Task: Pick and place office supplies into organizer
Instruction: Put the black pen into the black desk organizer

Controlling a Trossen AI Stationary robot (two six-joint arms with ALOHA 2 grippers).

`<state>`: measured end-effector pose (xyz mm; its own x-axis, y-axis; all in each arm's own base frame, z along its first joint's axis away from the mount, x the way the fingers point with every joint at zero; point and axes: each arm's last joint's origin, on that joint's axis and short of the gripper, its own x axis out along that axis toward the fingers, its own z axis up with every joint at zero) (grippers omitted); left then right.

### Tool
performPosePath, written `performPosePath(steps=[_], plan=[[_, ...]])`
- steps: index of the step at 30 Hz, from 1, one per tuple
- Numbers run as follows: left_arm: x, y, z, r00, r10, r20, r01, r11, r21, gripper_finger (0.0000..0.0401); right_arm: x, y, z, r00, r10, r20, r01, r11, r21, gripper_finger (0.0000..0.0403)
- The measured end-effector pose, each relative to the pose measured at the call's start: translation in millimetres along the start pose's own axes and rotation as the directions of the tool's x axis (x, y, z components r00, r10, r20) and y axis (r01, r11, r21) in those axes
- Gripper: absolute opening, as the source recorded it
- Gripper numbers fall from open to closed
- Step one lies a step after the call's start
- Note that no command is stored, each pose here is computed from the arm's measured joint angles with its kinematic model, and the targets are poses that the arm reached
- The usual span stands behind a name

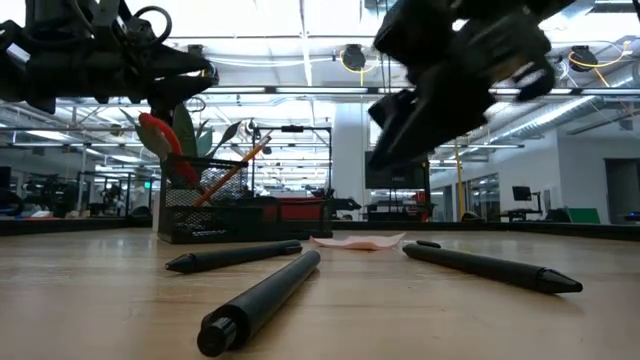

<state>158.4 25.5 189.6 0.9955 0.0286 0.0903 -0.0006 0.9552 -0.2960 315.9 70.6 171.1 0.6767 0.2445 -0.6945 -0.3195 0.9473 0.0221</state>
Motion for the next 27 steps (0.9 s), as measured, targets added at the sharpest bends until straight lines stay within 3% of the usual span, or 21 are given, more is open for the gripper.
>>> performPosePath(steps=[5,9,14,22,27], plan=[[0.0,-0.4,1.9,1.0,0.003,0.022,-0.003,1.0,-0.03,0.0147,-15.0,12.9,4.9,0.967,0.249,0.056,-0.247,0.968,-0.04,0.011],[-0.2,0.7,5.1,0.996,0.059,0.069,-0.054,0.996,-0.075,0.0147,-15.8,27.8,-14.3,0.933,0.358,0.029,-0.354,0.931,-0.093,0.0103],[-0.2,1.0,5.1,0.995,0.07,0.072,-0.055,0.978,-0.201,0.0147,-14.3,42.9,-37.5,0.903,0.429,0.002,-0.425,0.895,-0.134,0.0098],[-0.4,2.4,5.4,0.989,0.116,0.086,-0.098,0.977,-0.189,0.0147,-13.7,61.2,-49.8,0.882,0.469,-0.044,-0.464,0.848,-0.257,0.0105],[-0.4,2.5,5.5,0.989,0.121,0.087,-0.103,0.977,-0.187,0.0147,-13.2,68.7,-55.2,0.913,0.396,-0.095,-0.404,0.853,-0.33,0.0111]])
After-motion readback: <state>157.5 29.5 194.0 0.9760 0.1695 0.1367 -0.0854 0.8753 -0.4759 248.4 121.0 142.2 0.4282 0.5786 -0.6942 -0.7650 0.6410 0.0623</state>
